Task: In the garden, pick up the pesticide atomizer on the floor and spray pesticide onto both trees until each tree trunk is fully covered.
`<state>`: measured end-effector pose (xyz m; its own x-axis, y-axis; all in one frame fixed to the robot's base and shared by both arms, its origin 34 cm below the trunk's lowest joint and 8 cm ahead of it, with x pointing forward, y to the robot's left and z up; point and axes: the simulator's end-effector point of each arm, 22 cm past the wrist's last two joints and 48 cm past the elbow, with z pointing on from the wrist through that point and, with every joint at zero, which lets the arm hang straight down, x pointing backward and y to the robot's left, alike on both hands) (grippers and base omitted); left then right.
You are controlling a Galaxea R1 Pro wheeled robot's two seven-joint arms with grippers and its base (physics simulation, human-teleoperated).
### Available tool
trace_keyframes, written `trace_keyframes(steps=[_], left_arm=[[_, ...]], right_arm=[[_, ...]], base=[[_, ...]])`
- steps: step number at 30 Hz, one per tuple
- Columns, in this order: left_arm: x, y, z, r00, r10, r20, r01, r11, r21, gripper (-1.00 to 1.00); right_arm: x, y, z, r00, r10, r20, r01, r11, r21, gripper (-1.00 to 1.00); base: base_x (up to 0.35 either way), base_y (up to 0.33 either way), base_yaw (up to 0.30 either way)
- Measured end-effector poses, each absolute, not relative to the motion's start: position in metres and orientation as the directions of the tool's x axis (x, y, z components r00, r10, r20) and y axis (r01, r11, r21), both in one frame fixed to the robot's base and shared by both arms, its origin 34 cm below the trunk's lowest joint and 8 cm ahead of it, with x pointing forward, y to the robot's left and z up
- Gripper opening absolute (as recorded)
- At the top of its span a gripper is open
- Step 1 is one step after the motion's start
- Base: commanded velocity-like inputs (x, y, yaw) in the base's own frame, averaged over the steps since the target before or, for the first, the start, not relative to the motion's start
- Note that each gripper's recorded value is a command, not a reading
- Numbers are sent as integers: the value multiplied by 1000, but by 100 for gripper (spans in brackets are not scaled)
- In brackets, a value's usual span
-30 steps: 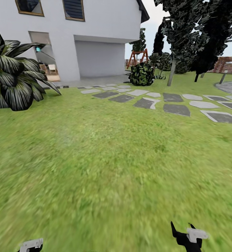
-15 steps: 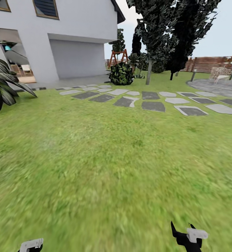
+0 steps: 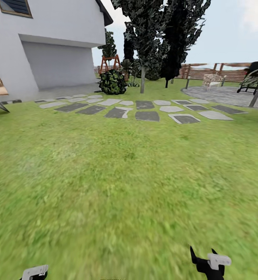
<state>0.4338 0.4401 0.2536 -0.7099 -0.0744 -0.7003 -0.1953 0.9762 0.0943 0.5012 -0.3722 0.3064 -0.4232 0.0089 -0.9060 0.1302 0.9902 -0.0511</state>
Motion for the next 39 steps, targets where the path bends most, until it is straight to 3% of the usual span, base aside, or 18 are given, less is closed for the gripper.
trace_keyframes(steps=[19,39], left_arm=[[434,440,254,-710,-74,-700,-195,976,94,-100],[434,440,254,-710,-75,-700,-195,976,94,-100]], right_arm=[[501,-372,307,-423,9,-906,130,990,-51,100],[501,-372,307,-423,9,-906,130,990,-51,100]], base=[[-99,-258,-300],[-4,-272,-300]])
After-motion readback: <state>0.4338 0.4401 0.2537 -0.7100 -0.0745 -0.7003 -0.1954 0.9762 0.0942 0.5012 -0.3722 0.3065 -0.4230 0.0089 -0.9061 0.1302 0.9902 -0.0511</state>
